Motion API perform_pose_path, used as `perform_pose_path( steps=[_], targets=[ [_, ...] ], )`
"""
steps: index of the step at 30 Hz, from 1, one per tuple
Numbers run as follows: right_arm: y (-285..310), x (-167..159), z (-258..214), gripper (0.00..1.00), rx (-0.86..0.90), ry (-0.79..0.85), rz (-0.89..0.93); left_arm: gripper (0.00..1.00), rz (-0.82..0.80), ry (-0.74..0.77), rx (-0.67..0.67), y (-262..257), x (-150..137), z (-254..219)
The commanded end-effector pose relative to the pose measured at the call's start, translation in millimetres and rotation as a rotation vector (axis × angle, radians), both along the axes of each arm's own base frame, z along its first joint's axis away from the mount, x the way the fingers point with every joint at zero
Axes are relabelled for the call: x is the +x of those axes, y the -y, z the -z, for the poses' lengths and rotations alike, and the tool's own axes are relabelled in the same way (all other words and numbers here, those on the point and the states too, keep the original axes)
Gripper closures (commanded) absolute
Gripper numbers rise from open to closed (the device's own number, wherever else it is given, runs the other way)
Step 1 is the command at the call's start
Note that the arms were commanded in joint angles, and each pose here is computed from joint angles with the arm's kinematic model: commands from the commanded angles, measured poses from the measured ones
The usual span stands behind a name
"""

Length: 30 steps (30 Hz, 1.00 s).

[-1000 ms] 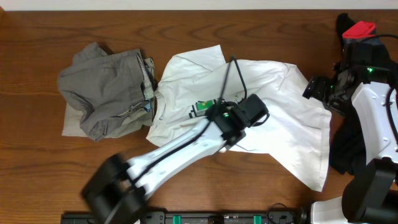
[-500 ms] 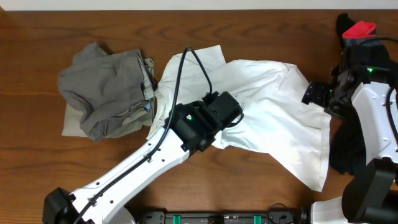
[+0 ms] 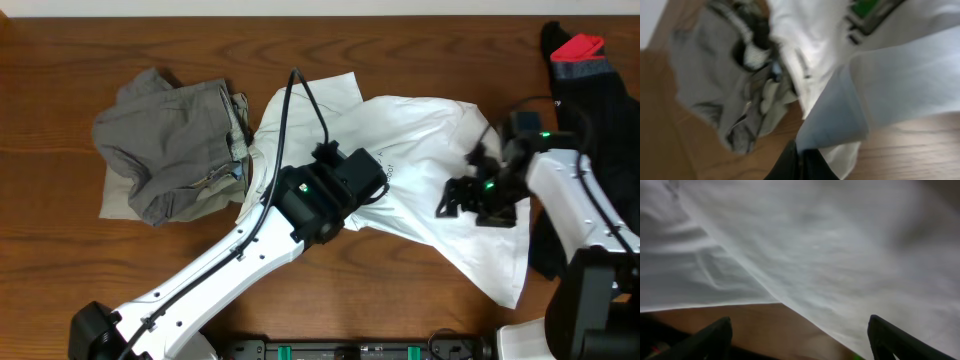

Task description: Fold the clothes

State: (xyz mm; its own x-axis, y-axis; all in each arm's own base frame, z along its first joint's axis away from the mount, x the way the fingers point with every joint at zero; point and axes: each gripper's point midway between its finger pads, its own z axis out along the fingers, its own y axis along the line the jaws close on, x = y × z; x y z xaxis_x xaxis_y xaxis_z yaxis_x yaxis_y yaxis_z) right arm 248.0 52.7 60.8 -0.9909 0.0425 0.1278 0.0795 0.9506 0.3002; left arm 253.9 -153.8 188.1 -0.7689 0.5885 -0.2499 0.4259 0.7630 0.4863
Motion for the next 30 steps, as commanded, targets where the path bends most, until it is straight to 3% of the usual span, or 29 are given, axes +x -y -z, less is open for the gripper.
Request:
perform_pose_path(
  steps=[1,10,23,30],
  targets=[
    [-13.7,-9.2,5.0,0.14,-0.044,0.027,-0.152,0.94,-0.148,0.129,0.033,-25.9,14.2,-14.9],
    [-12.4,-13.9,18.8,0.16,-0.294,0.043,-0.205,0.94,-0.271,0.198,-0.022,-50.7,23.9,-30.1],
    [-27.6,-19.8,42.3,0.23,-0.245,0.069,-0.192,0.94,-0.386,0.318,-0.134,-87.2,24.3,-66.9],
    [-48.0,-35.0,35.7,0.23,-0.104,0.026,-0.261,0.94,-0.368,0.318,-0.126,-89.2,23.1,-69.8]
  ],
)
